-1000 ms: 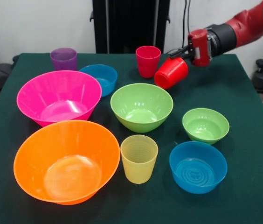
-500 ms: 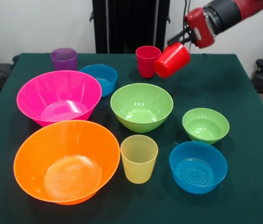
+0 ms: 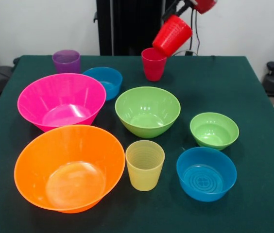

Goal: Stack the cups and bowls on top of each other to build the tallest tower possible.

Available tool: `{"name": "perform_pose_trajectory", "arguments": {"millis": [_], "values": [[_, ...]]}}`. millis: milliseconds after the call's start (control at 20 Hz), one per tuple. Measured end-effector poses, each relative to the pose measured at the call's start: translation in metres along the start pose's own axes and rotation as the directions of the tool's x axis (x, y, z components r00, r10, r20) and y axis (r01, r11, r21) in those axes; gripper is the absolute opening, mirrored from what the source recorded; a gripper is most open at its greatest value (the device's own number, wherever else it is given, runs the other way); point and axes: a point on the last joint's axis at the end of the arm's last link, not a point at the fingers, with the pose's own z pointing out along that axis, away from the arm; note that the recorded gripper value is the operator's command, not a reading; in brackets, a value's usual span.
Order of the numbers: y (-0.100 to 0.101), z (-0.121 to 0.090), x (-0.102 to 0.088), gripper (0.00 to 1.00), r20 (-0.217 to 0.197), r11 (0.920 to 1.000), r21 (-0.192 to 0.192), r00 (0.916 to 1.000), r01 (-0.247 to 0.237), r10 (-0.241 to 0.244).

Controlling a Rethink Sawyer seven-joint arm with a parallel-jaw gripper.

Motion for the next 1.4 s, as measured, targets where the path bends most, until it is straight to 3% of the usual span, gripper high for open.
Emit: {"name": "perform_pose_trajectory", "arguments": {"millis": [100,150,300,350,550,600,650,800,850,950,1050,1250,1400], "values": [[-0.01,0.001,-0.005,0.0,-0.022,0.9984,-0.056,0.9997,0.004,-0.005],[-0.023,0.003,-0.013,0.0,-0.04,0.9893,-0.146,0.9991,0.011,-0.017],[-0.029,0.004,-0.017,0.0,-0.033,0.9758,-0.217,0.9988,0.029,-0.036],[-0.028,0.003,-0.018,0.0,-0.007,0.9612,-0.271,0.9984,0.052,-0.056],[-0.015,-0.004,-0.017,0.0,0.041,0.9389,-0.335,0.9968,0.079,-0.069],[-0.007,-0.008,-0.015,0.0,0.061,0.9285,-0.36,0.9954,0.091,-0.074],[0.007,-0.015,-0.013,0.0,0.092,0.9096,-0.399,0.9919,0.117,-0.087],[0.02,-0.021,-0.01,0.0,0.116,0.8892,-0.436,0.9883,0.14,-0.098],[0.026,-0.024,-0.009,0.0,0.125,0.8761,-0.458,0.9868,0.149,-0.103],[0.033,-0.026,-0.008,0.0,0.132,0.8573,-0.491,0.9858,0.156,-0.104],[0.04,-0.025,-0.01,0.0,0.135,0.8277,-0.538,0.9858,0.158,-0.101],[0.04,-0.019,-0.019,0.0,0.124,0.7996,-0.584,0.9886,0.142,-0.085],[0.035,-0.012,-0.027,0.0,0.109,0.7892,-0.602,0.9917,0.121,-0.069]]}}
